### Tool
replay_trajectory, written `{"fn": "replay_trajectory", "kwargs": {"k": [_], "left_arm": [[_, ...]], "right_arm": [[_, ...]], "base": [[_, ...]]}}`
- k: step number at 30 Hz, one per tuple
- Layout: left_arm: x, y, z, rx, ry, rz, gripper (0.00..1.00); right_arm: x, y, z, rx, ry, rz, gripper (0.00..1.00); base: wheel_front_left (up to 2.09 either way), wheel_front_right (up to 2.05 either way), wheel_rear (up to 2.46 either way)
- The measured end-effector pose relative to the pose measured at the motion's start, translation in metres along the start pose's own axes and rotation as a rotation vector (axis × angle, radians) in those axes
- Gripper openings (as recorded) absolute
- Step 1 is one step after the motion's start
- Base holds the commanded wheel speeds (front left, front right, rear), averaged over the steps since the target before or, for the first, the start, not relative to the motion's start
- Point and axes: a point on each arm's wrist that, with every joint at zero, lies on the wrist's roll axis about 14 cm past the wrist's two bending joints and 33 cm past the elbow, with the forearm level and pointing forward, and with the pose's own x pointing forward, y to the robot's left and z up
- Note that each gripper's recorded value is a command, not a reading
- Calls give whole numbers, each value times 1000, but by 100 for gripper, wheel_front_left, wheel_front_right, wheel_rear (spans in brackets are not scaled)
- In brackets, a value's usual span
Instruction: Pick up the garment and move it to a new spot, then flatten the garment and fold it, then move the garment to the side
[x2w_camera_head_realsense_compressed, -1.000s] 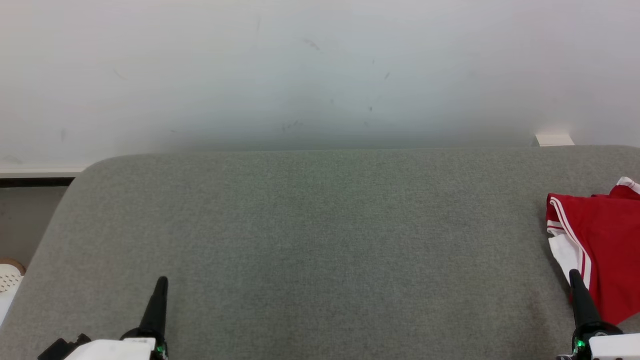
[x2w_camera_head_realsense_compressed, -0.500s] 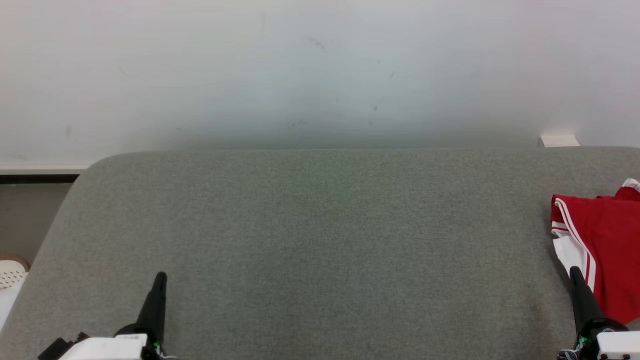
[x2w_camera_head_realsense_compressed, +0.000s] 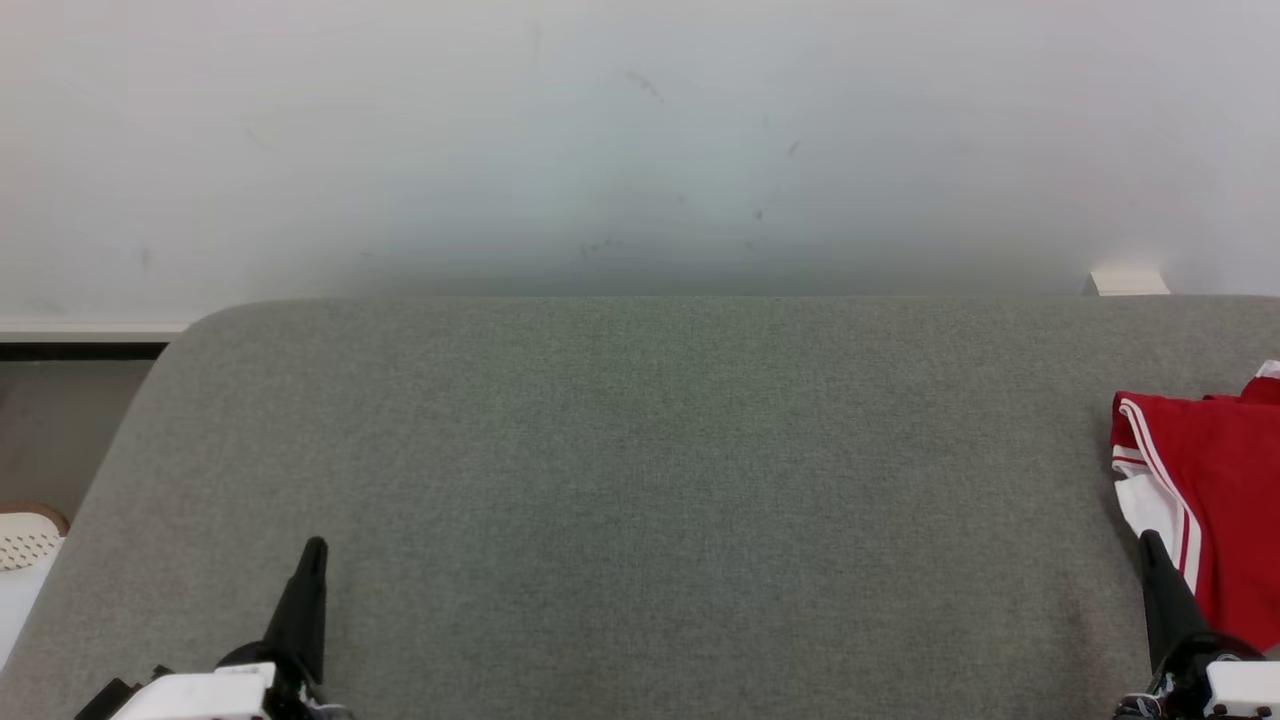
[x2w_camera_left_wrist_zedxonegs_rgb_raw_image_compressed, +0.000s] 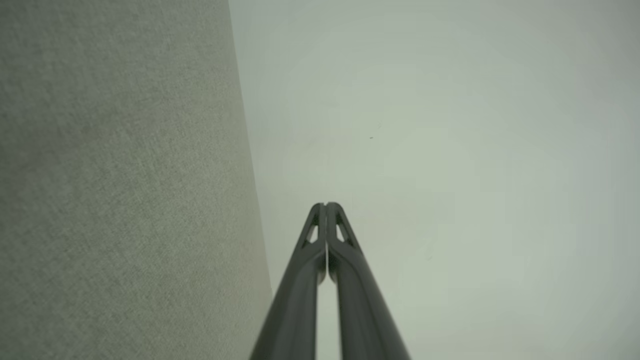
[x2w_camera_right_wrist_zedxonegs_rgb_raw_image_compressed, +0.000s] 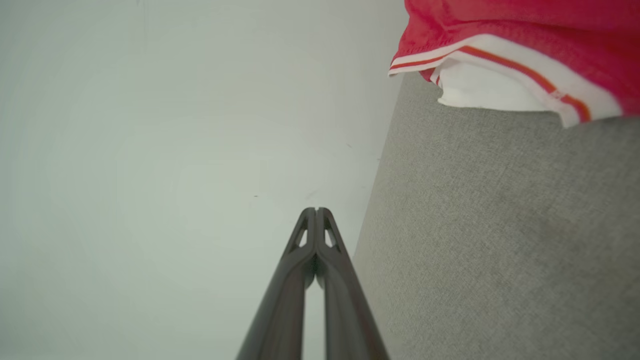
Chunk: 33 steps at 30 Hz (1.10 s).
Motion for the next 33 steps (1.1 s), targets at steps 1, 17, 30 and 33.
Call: {"fn": "replay_trajectory", "kwargs": {"k": [1, 17, 30, 33], "left_arm": [[0, 0, 0, -5, 0, -1, 0], [0, -1, 2, -18, -2, -4, 0], [0, -1, 2, -18, -2, -4, 0], [0, -1, 2, -18, -2, -4, 0]], "right_arm": [[0, 0, 0, 8, 0, 1, 0], [1, 0, -1, 27, 4, 3, 0], [1, 1, -1, 28, 4, 3, 0], [1, 1, -1, 28, 4, 3, 0]], "base": [[0, 0, 0], [0, 0, 0], [0, 0, 0], [0, 0, 0]]}}
